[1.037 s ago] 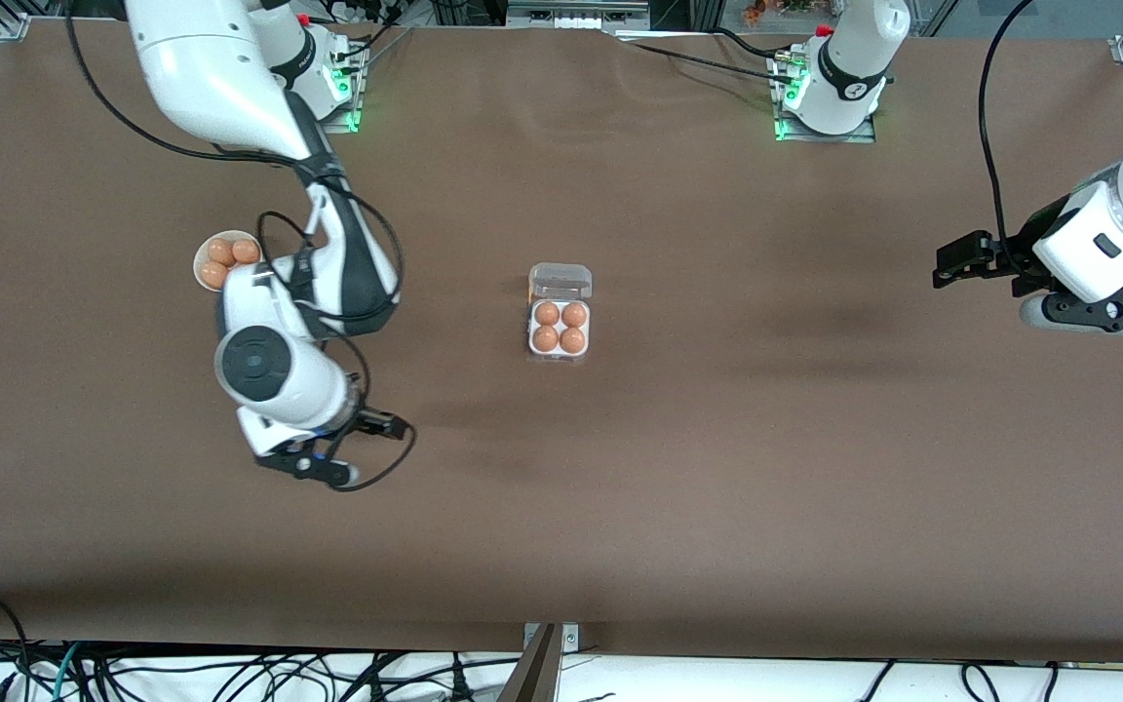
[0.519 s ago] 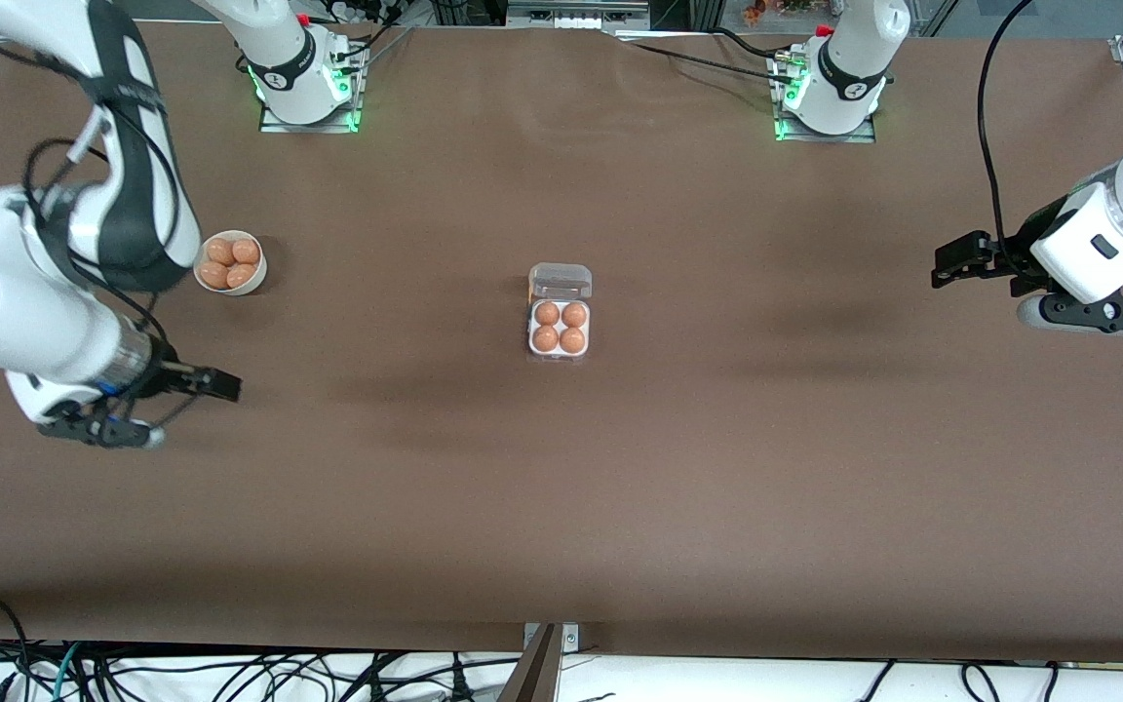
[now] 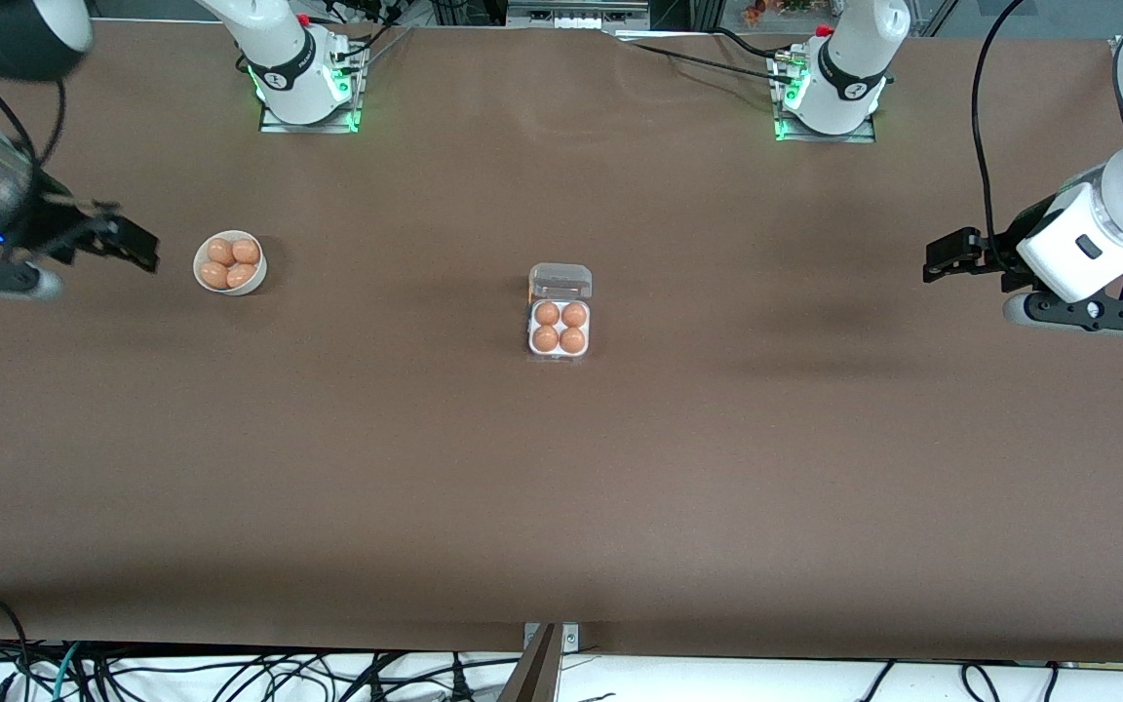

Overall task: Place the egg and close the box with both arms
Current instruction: 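Return the right gripper to rest while the left gripper approaches the carton, then lower the left gripper and grasp the open carton lid edge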

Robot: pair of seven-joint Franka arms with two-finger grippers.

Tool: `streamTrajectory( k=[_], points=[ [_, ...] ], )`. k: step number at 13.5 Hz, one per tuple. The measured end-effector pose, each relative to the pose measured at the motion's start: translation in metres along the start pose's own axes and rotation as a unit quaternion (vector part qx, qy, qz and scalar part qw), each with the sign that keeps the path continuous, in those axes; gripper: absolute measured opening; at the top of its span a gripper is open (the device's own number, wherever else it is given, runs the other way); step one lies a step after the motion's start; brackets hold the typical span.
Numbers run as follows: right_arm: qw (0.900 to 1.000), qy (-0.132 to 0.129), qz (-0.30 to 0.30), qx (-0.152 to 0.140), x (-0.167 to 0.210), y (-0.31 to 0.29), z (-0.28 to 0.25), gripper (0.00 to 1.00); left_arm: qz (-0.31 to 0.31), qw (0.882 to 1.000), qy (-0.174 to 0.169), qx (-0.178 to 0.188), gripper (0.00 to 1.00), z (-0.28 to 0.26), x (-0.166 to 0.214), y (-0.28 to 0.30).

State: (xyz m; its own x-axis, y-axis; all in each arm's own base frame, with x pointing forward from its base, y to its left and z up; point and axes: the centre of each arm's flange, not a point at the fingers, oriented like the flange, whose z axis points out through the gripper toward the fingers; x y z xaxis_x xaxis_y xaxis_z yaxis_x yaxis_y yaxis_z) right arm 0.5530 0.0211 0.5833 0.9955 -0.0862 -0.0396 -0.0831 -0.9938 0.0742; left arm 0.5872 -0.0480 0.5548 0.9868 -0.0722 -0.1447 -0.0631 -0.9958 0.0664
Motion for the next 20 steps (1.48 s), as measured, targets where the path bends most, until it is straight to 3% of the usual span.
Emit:
streamTrajectory(
  k=[5, 8, 12, 20],
  points=[
    [1.0, 0.014, 0.02, 0.01, -0.023, 0.02, -0.036, 1.0, 0.007, 1.0, -0.021, 0.003, 1.0, 0.006, -0.007, 0.042],
    [0.999, 0.004, 0.036, 0.027, -0.019, 0.014, -0.028, 1.0, -0.005, 0.999, -0.033, 0.008, 1.0, 0.01, -0.018, 0.1],
    [0.999, 0.002, 0.042, 0.029, -0.013, 0.011, -0.021, 1.0, -0.006, 0.999, -0.046, 0.015, 1.0, 0.024, -0.037, 0.181],
    [0.999, 0.0, 0.04, 0.03, -0.01, 0.008, -0.018, 1.0, -0.017, 0.996, -0.086, 0.014, 1.0, 0.128, -0.074, 0.334]
  ],
)
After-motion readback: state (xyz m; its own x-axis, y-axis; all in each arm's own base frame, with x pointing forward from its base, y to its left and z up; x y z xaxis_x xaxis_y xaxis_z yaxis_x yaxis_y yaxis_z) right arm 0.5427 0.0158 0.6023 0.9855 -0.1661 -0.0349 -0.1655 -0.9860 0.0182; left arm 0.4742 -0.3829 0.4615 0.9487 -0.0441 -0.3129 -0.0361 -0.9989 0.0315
